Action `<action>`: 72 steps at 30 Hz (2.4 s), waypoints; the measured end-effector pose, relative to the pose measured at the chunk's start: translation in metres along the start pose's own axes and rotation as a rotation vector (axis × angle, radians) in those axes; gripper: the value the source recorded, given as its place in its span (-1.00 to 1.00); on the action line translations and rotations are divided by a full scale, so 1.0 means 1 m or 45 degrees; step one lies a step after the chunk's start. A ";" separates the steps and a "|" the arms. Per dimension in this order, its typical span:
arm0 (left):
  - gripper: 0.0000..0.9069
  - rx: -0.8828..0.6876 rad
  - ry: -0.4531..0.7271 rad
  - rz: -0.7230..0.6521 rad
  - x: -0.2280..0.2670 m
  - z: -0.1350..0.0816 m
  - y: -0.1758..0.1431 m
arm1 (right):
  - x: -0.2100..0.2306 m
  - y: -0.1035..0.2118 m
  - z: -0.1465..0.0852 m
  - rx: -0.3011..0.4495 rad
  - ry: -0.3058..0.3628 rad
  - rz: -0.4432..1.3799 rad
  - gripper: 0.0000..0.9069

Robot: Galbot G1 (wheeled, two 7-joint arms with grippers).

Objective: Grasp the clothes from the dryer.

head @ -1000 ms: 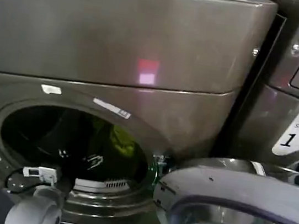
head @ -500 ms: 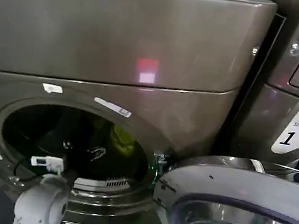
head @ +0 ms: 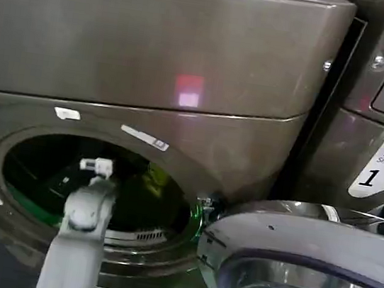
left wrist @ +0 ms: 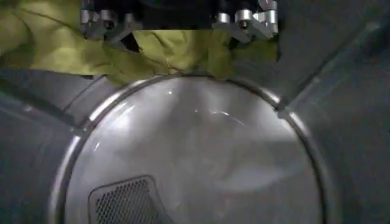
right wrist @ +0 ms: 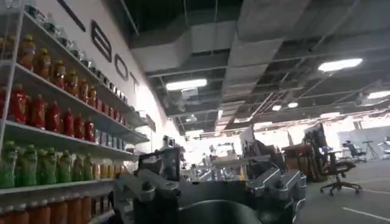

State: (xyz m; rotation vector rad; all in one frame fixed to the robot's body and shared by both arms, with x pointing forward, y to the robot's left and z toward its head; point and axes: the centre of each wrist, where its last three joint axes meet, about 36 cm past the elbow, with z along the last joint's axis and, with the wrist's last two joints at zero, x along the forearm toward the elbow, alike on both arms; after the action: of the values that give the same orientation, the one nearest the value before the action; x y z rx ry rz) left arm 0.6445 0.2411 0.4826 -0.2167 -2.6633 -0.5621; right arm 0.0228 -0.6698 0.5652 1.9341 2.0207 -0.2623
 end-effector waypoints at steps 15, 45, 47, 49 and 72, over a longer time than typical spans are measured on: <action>1.00 -1.312 0.248 0.504 -0.034 -0.040 0.019 | -0.002 0.002 0.010 0.022 0.011 -0.015 1.00; 1.00 -1.510 0.418 0.965 -0.069 -0.055 0.034 | 0.004 0.009 0.025 0.029 0.021 -0.028 1.00; 1.00 -1.495 0.414 0.986 -0.071 -0.051 0.030 | 0.005 0.010 0.026 0.028 0.024 -0.030 1.00; 1.00 -1.480 0.423 1.003 -0.074 -0.046 0.029 | 0.005 0.010 0.027 0.028 0.025 -0.030 1.00; -1.00 -1.285 0.432 1.103 -0.087 0.005 0.036 | 0.008 0.018 0.030 0.020 0.031 -0.047 1.00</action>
State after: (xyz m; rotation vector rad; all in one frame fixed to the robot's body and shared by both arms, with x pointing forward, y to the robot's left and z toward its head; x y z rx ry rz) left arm 0.7296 0.2700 0.4549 -1.3078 -1.5054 -1.3750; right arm 0.0434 -0.6715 0.5359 1.9206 2.0775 -0.2655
